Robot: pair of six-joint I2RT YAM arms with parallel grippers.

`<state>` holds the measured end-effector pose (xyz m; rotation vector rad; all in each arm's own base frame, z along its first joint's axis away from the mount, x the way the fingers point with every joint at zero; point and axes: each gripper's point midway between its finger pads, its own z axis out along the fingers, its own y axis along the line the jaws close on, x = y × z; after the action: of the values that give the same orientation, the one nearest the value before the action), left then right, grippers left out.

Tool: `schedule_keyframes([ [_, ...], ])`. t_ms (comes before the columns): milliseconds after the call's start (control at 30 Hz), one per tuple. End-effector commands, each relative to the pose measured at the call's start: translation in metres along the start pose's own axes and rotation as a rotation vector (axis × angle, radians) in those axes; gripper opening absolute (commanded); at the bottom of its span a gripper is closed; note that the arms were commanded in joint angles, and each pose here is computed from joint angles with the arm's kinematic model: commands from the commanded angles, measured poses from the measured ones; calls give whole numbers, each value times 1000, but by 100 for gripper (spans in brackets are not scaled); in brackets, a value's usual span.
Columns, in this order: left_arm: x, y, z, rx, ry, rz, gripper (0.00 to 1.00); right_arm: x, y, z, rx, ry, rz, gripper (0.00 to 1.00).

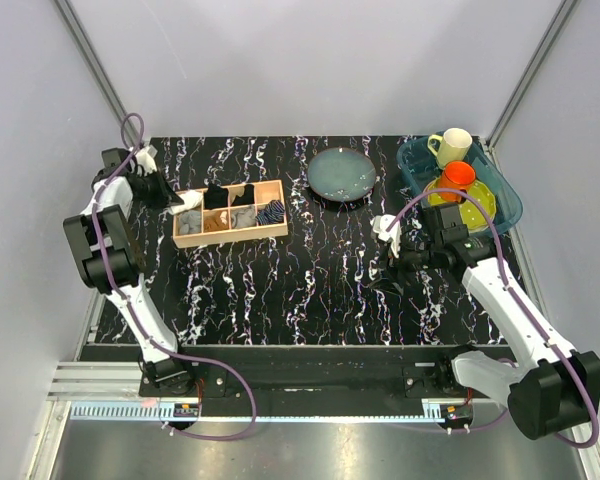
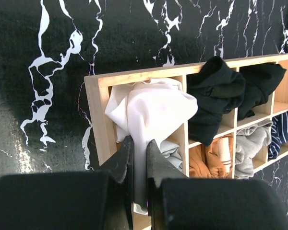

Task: Roll the underwear
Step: Place the underwear in the storage box.

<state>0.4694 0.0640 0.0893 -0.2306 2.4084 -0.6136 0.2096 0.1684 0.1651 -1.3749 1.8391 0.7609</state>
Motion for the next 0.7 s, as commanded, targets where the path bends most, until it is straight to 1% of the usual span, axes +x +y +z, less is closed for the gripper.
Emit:
schedule_keyframes([
  [0,-23,-3,5,5,-21,46,0,3,-6,1,20,10,5,72],
  [300,-18,-12,39,-9,53,66,0,7,-8,3,18,27,14,72],
  [333,-17,-10,43,-11,60,89,0,8,-8,3,18,30,16,72],
  [667,1,5,65,-68,148,117,0,10,-9,4,18,36,16,72],
])
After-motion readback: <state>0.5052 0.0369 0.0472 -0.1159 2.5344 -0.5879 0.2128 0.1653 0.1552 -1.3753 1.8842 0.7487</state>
